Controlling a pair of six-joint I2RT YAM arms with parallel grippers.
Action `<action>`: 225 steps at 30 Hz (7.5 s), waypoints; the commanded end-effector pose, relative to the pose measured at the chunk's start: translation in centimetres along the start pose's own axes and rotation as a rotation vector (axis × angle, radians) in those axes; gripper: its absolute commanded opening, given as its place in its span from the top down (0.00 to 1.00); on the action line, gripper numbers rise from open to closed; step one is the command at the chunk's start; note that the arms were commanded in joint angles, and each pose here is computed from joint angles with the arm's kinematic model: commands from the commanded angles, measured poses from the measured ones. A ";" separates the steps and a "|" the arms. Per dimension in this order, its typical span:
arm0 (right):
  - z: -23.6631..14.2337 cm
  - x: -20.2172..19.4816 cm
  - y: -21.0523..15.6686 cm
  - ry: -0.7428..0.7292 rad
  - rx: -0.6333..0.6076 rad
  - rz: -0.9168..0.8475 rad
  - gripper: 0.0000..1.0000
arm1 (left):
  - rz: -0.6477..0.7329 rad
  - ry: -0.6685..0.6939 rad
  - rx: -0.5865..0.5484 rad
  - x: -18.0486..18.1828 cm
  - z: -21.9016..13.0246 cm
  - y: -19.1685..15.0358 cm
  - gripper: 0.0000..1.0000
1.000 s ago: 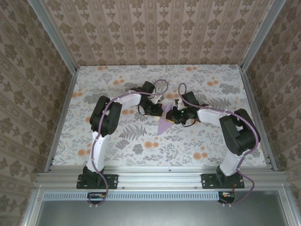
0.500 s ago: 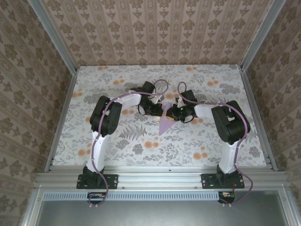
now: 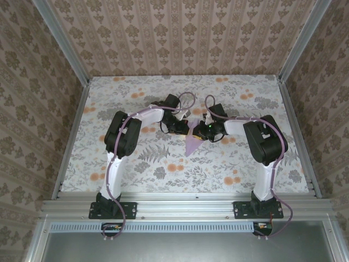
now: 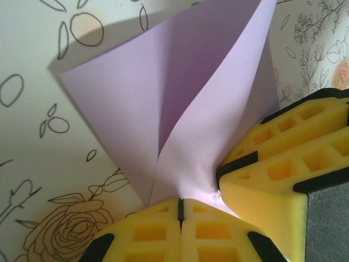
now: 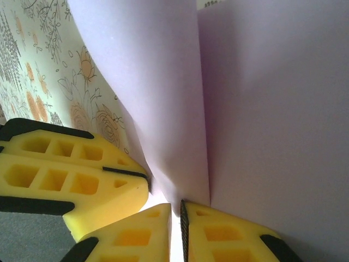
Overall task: Fold a paper plane with a square sheet of paper (pick it up from the middle)
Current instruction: Fourth fold the wing at the center of the table, then turn over the paper at the center of the table.
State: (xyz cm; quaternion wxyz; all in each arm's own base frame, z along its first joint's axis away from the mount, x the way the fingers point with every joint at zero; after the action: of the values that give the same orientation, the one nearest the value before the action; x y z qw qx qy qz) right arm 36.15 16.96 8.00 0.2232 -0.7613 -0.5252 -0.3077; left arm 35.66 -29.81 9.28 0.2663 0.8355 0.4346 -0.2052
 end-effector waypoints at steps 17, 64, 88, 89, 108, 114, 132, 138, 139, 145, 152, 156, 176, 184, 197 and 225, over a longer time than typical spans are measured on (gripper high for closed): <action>0.7 -2.4 -1.1 -0.084 0.036 0.052 0.85 | 0.000 0.024 -0.080 -4.3 -4.1 -2.6 0.89; -2.0 2.3 -0.5 0.100 -0.025 0.035 0.79 | 0.013 0.245 0.066 -2.1 1.9 -9.1 0.97; 0.1 -0.6 3.0 -0.176 -0.103 0.075 0.80 | 0.040 0.306 0.115 -1.3 1.9 -10.8 0.99; 0.0 -0.7 3.1 -0.180 -0.107 0.075 0.80 | 0.040 0.307 0.118 -1.3 1.9 -10.8 0.99; -0.9 -0.9 7.6 -0.131 -0.155 0.093 0.80 | 0.044 0.309 0.155 -1.0 2.0 -11.6 1.00; -0.9 -0.6 8.3 -0.148 -0.151 0.081 0.80 | 0.044 0.309 0.160 -1.0 2.0 -11.6 1.00; -6.7 3.0 4.7 -0.053 -0.151 -0.033 0.77 | 0.053 0.260 0.129 -1.9 1.8 -10.4 0.98; -6.2 2.7 1.1 -0.009 -0.075 -0.038 0.70 | 0.062 0.195 0.074 -3.3 1.0 -8.6 0.94; -6.0 2.6 0.8 -0.012 -0.070 -0.040 0.68 | 0.063 0.183 0.063 -3.6 0.8 -8.3 0.93; -4.2 1.9 0.6 -0.021 -0.046 -0.026 0.64 | 0.078 0.135 -0.003 -5.1 -0.6 -6.8 0.87; -2.4 1.3 1.1 -0.054 -0.025 -0.013 0.62 | 0.096 0.119 -0.051 -6.0 -2.0 -5.2 0.82; -2.0 1.1 1.2 -0.067 -0.023 -0.013 0.61 | 0.105 0.138 -0.056 -5.8 -2.3 -4.6 0.79; -1.2 1.4 1.6 -0.065 -0.007 0.002 0.58 | 0.100 0.118 -0.052 -3.7 -1.4 -3.6 0.72; -1.1 1.8 1.6 -0.047 -0.003 0.000 0.57 | 0.079 0.084 -0.050 -2.9 -1.0 -3.5 0.71; -0.7 2.0 1.1 0.047 0.014 0.017 0.56 | 0.054 0.078 -0.032 -1.7 -0.6 -3.9 0.78; 0.8 2.5 -0.7 0.013 0.062 -0.009 0.88 | 0.045 0.056 -0.077 -1.8 -2.6 -3.9 0.75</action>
State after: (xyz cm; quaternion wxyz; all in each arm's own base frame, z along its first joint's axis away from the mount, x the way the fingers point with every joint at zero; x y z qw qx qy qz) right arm 36.73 19.25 9.12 0.2479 -0.7479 -0.5337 -0.3071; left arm 31.86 -28.01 9.86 0.2768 0.8400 0.4378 -0.1615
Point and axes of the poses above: each hand's point on the last joint's axis, 136 mm out from that joint toward the fingers, its own z axis out along the fingers, its own x axis along the line the jaws close on, y = z × x, the point moved 9 cm from there along -z, back along the fingers, and after that the axes turned 7 degrees about z, right-handed, at the moved point
